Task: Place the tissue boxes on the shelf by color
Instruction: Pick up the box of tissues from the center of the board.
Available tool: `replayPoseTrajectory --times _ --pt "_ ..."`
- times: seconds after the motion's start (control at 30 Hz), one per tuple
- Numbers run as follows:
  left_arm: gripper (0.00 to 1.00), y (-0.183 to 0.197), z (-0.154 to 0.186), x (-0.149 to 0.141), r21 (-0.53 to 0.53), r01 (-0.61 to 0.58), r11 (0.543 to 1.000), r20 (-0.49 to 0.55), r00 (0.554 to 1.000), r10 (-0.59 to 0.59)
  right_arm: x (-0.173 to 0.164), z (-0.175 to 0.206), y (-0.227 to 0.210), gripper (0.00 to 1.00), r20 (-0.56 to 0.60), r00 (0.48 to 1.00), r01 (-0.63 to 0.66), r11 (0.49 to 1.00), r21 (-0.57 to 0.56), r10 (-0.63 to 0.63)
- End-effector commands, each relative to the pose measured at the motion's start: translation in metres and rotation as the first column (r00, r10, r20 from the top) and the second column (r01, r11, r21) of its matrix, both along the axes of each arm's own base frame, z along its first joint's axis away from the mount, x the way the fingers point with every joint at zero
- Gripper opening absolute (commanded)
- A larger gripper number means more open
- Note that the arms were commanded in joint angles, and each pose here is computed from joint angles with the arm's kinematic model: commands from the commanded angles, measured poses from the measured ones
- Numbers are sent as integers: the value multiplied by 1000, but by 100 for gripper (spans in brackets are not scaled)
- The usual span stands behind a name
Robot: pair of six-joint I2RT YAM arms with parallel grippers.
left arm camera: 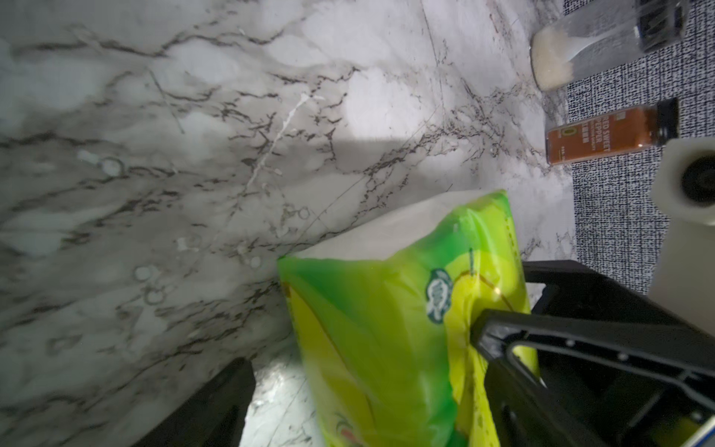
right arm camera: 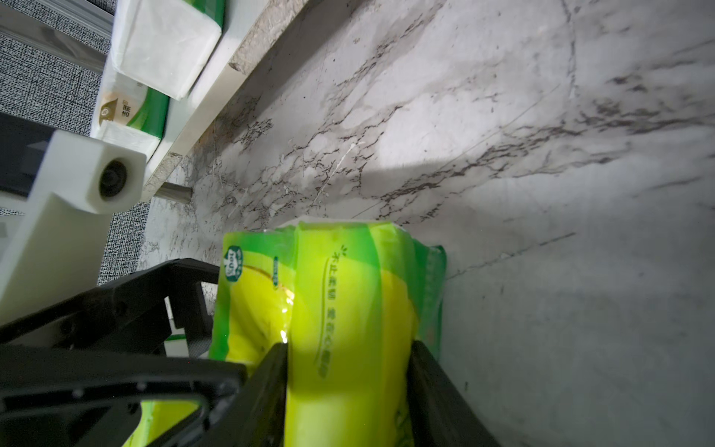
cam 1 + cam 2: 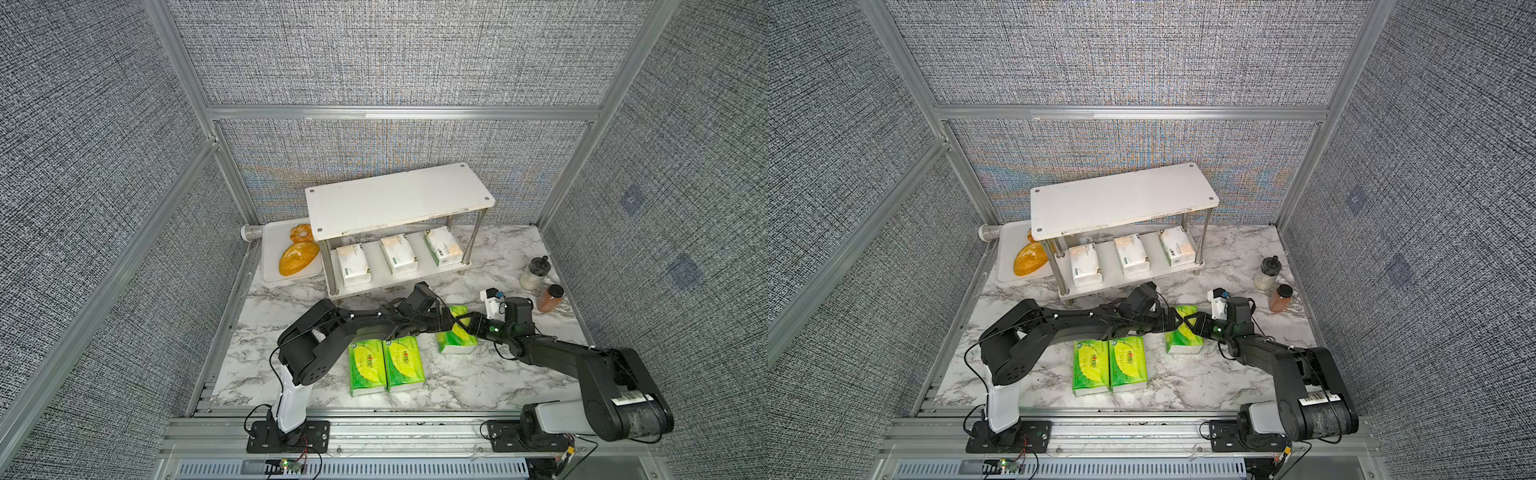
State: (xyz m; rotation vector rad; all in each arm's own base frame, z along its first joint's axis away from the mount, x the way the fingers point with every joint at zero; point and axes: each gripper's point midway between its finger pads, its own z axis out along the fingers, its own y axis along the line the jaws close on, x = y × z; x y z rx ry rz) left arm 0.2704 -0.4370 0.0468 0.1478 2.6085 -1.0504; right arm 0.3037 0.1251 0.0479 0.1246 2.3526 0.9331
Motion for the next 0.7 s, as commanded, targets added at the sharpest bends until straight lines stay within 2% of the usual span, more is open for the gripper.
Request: replayPoseTrajectory --times 0.0,0.3,0.47,0.6,0.67 --pt "97 -15 -2 -1 -75 -17 997 -17 1000 16 -16 -29 -13 51 -111 993 34 996 -76 -43" --pt "91 -22 -16 -6 -164 -69 984 -62 996 59 -15 -31 -14 51 -121 992 31 995 -92 -43" --pt "77 -21 -4 -1 -196 -111 974 -57 993 102 -13 -28 -13 54 -121 992 28 996 -90 -38" --pt "67 -14 9 4 -168 -137 976 -28 991 134 -8 -17 -14 59 -97 994 35 995 -92 -44" --pt "62 -9 5 4 -130 -144 981 -23 990 142 -5 -10 -14 62 -83 996 37 995 -93 -45"
